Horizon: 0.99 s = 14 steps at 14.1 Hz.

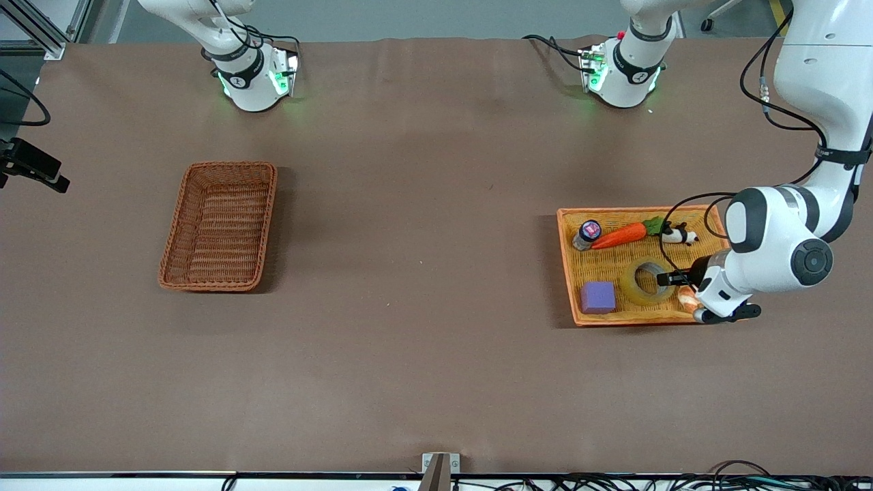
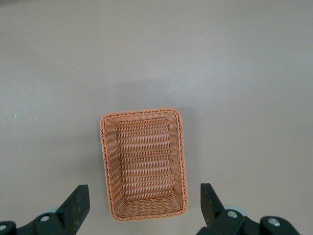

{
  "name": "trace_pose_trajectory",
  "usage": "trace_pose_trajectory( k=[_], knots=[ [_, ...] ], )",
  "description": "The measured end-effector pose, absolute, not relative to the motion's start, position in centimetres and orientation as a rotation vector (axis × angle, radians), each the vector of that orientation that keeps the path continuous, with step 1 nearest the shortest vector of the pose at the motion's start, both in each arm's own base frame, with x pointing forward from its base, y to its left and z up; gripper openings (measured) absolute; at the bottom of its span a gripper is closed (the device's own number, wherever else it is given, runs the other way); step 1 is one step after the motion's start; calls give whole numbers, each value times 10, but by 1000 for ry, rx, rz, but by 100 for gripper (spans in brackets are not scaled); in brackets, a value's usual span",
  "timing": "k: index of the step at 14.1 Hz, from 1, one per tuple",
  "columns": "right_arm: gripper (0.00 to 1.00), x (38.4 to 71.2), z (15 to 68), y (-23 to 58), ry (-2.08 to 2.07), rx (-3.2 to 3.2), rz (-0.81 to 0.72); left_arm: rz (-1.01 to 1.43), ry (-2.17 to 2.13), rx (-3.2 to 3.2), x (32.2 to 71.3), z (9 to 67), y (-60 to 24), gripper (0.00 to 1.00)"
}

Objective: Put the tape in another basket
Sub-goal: 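Lower the left gripper onto the yellow tape roll in the tray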

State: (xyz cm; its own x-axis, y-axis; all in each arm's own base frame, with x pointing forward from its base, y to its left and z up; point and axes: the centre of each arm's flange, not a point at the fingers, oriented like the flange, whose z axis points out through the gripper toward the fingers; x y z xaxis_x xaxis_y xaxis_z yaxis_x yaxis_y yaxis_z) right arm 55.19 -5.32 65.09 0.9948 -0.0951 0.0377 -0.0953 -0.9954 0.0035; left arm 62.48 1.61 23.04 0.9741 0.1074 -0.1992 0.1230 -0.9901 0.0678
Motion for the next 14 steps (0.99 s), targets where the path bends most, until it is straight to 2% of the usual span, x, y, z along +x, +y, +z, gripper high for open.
trace_pose_trajectory(
  k=[6,9,10,14],
  knots=[
    [100,552,651,-53,-150,3132,59,-305,167,3062,625,219,17,60],
    [100,552,651,-53,-150,3132,59,-313,166,3060,624,215,17,35],
    [100,552,651,-53,-150,3132,59,-310,165,3060,624,216,17,21],
    [100,552,651,-53,-150,3132,59,-257,172,3067,637,237,20,21]
  ],
)
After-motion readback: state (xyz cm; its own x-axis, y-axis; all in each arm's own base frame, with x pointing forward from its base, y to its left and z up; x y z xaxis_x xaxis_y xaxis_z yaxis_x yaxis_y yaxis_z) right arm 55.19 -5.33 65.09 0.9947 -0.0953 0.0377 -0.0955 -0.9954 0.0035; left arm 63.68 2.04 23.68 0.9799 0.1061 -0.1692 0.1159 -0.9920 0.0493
